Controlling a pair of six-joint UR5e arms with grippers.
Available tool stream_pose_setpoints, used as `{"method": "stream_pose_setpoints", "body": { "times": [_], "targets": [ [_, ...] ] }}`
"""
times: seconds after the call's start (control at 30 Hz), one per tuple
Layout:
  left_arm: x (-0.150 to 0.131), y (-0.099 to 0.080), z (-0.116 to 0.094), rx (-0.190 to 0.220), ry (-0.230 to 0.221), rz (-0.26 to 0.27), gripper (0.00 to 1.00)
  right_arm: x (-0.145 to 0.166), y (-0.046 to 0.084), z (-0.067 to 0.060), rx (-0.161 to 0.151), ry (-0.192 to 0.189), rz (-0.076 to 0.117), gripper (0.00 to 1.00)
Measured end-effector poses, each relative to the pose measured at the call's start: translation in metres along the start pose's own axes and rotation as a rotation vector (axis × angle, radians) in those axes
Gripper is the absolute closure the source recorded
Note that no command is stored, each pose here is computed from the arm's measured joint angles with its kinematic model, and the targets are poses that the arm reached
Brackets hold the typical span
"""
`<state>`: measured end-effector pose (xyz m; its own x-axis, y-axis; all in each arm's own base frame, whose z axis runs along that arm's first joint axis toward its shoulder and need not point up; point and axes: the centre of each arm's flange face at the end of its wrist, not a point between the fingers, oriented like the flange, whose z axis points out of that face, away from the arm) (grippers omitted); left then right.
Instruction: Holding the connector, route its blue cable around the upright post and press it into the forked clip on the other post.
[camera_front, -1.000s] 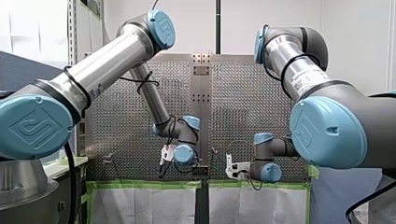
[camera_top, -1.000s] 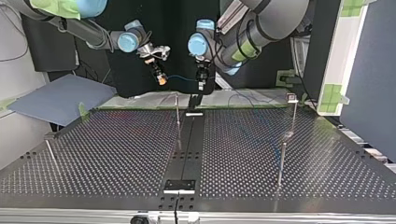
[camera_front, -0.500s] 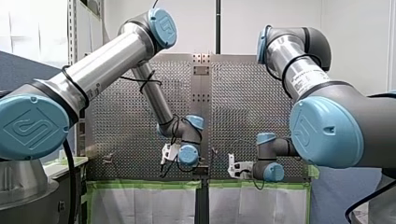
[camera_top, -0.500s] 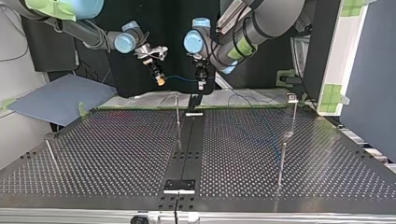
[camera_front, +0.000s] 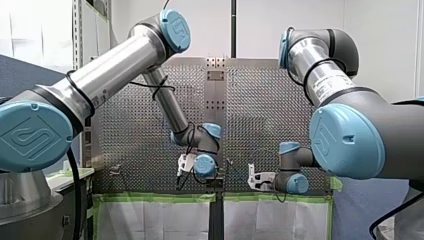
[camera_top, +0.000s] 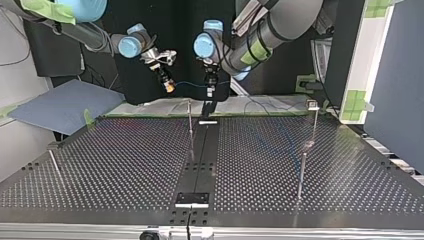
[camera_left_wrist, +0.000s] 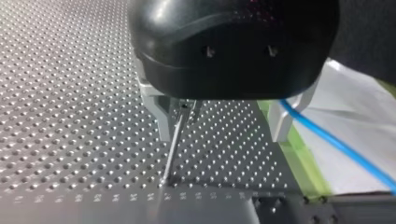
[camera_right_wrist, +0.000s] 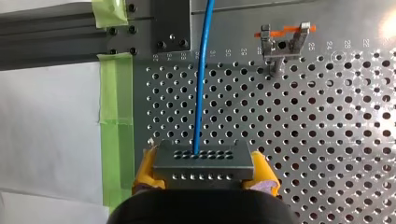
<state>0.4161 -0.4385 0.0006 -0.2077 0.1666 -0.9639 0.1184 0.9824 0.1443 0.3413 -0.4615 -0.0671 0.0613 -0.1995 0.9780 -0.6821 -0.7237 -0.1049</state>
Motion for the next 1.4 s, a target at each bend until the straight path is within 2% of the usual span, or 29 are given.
{"method": "stream_pose_setpoints", "body": {
  "times": [0.13,0.3,0.77,1.03,1.4],
  "targets": [
    [0.005,-0.005,0.005,0.009,0.006,-0.021,0.0,0.001,0.006,-0.001,-0.004,0.002,0.007,1.0],
    [-0.002,-0.013,0.011,0.017,-0.008,-0.042,0.0,0.002,0.011,-0.002,-0.01,0.003,0.011,1.0],
    [-0.009,-0.018,0.015,0.013,-0.021,-0.056,0.0,0.002,0.014,-0.003,-0.011,0.006,0.011,1.0],
    [-0.01,-0.019,0.015,0.011,-0.026,-0.043,0.0,0.004,0.015,-0.003,0.003,0.01,0.01,1.0],
    [-0.014,-0.026,0.016,0.015,-0.077,0.013,0.0,0.005,0.013,-0.002,0.02,0.011,0.009,1.0]
  ]
}}
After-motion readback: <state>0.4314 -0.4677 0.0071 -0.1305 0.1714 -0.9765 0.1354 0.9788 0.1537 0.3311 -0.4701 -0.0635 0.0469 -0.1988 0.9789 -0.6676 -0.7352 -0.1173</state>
